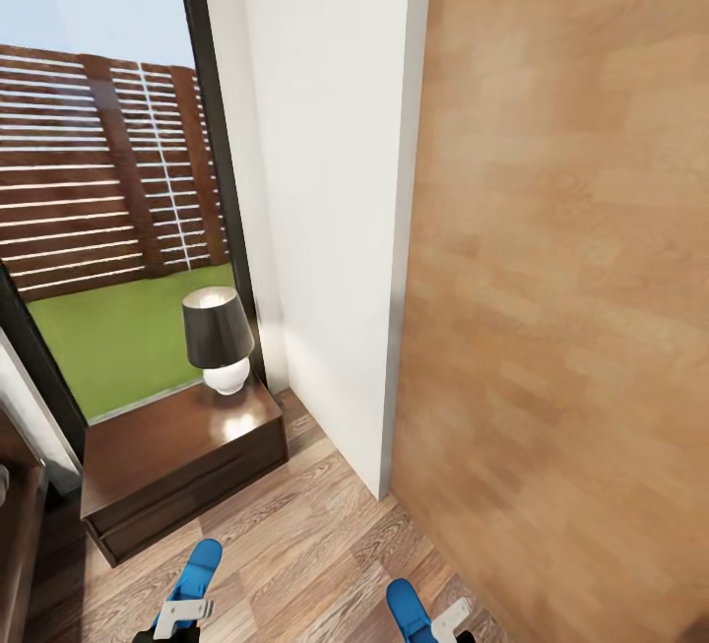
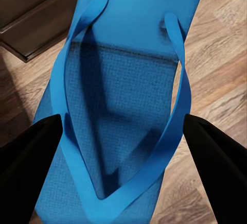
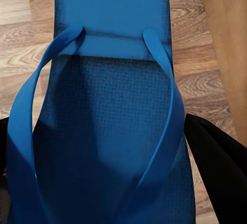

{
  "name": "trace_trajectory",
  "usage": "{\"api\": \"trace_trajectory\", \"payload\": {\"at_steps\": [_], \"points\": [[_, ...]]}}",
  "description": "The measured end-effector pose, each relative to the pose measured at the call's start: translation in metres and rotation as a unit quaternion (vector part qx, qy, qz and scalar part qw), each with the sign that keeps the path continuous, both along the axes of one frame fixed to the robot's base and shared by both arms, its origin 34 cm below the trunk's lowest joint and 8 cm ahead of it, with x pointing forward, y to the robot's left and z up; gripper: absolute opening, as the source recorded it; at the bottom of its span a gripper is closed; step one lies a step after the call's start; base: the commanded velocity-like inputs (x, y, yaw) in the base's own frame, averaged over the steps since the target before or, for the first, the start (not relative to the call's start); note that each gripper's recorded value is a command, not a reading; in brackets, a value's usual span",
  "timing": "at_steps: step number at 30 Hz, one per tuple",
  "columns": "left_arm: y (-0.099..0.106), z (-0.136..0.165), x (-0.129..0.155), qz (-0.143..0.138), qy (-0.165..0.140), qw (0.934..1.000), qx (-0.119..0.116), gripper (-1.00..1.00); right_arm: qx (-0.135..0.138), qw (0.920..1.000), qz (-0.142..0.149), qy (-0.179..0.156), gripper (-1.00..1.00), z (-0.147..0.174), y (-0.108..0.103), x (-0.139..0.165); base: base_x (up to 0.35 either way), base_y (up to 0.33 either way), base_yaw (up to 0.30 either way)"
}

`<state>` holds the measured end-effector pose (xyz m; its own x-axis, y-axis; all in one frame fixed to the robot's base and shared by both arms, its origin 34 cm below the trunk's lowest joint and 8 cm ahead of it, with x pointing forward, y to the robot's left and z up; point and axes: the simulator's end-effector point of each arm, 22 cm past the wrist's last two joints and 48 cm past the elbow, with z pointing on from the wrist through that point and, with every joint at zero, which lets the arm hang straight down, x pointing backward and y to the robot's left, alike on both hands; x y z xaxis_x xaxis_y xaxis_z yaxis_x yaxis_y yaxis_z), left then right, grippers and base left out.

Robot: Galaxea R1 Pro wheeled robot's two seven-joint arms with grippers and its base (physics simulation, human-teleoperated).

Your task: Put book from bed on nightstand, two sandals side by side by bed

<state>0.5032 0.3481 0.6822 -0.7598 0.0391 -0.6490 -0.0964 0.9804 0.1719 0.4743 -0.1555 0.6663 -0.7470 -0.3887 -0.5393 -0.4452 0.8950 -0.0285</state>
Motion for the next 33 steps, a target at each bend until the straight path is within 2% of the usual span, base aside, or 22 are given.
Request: {"api": "trace_trajectory", "payload": {"at_steps": [33], "points": [[-0.0027,0.0053,0.0020,-0.006,-0.003,1.0000,0.003,-1.00,0.000,1.0000,-0.001,0.000,-1.00,0.0036,-0.0008,-0.0012,0.002,0.000,0.000]]}}
